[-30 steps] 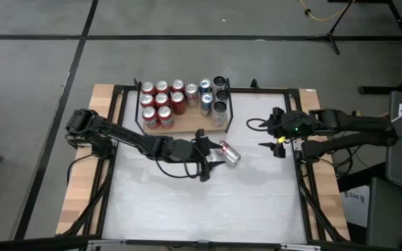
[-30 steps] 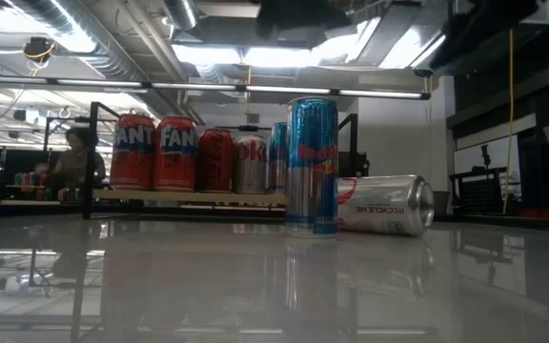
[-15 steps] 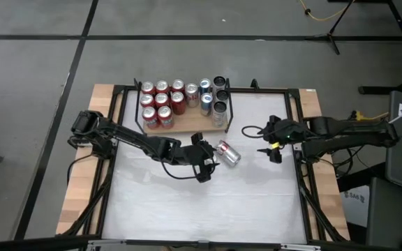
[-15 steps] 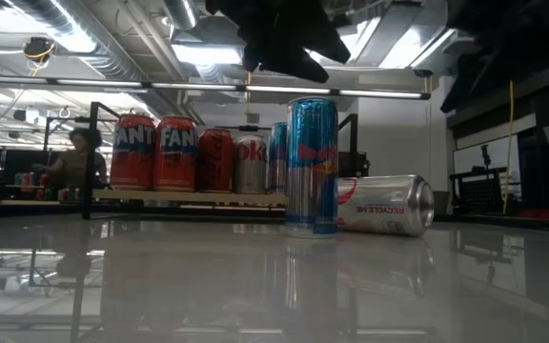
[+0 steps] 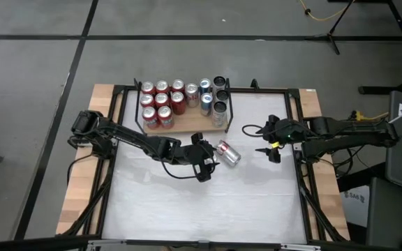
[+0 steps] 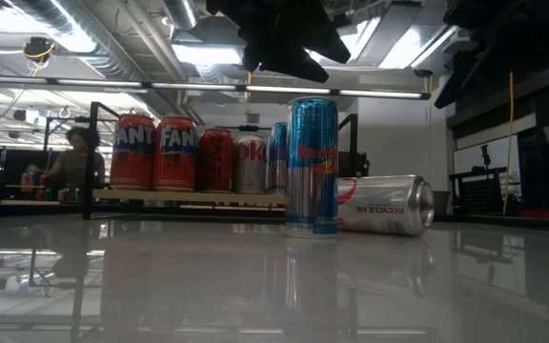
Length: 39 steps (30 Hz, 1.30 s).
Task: Place canned beverage on shelf
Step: Put the blue soda can on the shelf aligned with the other blue soda cans
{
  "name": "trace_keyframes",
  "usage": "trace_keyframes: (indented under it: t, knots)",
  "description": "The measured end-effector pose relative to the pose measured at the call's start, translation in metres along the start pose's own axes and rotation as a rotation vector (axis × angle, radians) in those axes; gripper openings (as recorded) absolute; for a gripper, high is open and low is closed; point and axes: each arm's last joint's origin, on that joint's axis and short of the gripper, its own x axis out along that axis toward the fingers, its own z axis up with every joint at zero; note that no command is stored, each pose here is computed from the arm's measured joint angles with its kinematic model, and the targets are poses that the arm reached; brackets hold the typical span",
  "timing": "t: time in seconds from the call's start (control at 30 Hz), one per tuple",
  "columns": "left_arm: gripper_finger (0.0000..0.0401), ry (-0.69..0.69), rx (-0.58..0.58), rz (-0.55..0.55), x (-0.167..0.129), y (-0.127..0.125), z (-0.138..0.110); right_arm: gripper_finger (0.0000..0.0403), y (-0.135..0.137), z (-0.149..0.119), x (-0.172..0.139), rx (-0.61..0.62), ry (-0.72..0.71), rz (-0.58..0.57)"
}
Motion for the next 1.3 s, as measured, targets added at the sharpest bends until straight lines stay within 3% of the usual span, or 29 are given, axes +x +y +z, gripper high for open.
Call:
trace_keyframes:
  t: [0.13,0.53,1.03,1.3]
  knots:
    - [0.0264,0.002,0.000,0.001,0.000,0.000,0.000,0.0333,0.000,0.000,0.000,0.000,0.001,0.000]
    - [0.0341,0.025,0.013,0.002,-0.001,-0.001,-0.003,0.0333,0.000,0.000,0.000,-0.003,0.001,0.000]
    - [0.0343,0.147,0.041,0.052,0.022,-0.004,-0.029,0.0333,0.000,0.000,0.000,-0.003,0.004,0.000]
    - [0.0343,0.142,0.041,0.049,0.021,-0.004,-0.028,0.0333,0.000,0.000,0.000,-0.003,0.004,0.000]
